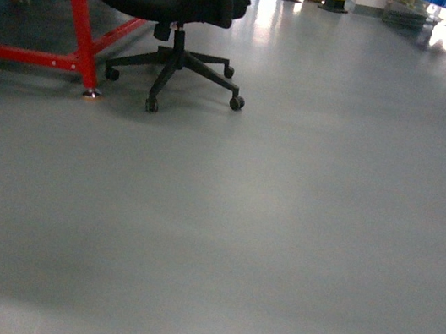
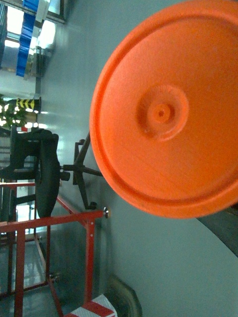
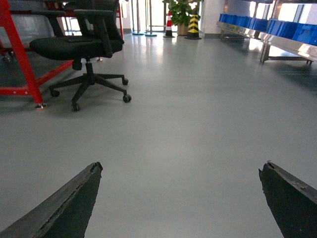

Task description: Pick capacitor and pack into box

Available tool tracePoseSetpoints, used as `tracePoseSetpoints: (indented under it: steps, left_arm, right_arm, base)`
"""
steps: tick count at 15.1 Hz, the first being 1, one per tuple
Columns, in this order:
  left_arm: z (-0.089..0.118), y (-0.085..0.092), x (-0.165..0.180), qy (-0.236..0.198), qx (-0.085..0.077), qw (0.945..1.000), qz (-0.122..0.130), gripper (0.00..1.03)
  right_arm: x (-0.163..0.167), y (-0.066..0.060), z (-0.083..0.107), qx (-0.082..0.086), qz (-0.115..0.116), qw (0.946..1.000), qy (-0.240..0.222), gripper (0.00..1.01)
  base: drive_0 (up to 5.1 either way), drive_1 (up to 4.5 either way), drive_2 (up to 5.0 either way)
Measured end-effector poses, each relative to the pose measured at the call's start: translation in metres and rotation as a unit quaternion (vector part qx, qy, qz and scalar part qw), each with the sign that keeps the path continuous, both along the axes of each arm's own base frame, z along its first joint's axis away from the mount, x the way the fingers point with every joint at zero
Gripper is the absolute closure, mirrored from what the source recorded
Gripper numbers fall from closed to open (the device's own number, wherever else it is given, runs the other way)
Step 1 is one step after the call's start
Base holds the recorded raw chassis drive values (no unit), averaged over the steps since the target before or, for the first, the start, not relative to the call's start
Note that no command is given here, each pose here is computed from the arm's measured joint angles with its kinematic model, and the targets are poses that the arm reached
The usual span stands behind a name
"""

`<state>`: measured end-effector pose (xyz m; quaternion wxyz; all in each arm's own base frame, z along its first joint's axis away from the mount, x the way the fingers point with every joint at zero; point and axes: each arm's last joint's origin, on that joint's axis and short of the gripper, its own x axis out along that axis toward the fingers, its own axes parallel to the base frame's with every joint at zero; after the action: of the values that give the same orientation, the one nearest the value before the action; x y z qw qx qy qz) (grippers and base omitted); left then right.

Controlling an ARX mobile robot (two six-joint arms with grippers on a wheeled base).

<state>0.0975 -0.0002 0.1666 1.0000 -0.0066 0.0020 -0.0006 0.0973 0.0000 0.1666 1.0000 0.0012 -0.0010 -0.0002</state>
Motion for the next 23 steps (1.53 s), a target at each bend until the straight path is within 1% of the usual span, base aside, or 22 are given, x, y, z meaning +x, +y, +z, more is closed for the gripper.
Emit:
tracePoseSetpoints:
  steps: [23]
  left_arm:
    - [0.0001, 0.0, 0.0, 0.0, 0.0, 1.0, 0.0, 0.59]
  right_arm:
    - [0.0, 0.0, -0.0002, 0.0, 0.0, 1.0, 0.001, 0.03]
  base:
    - [-5.0, 2.41, 2.4]
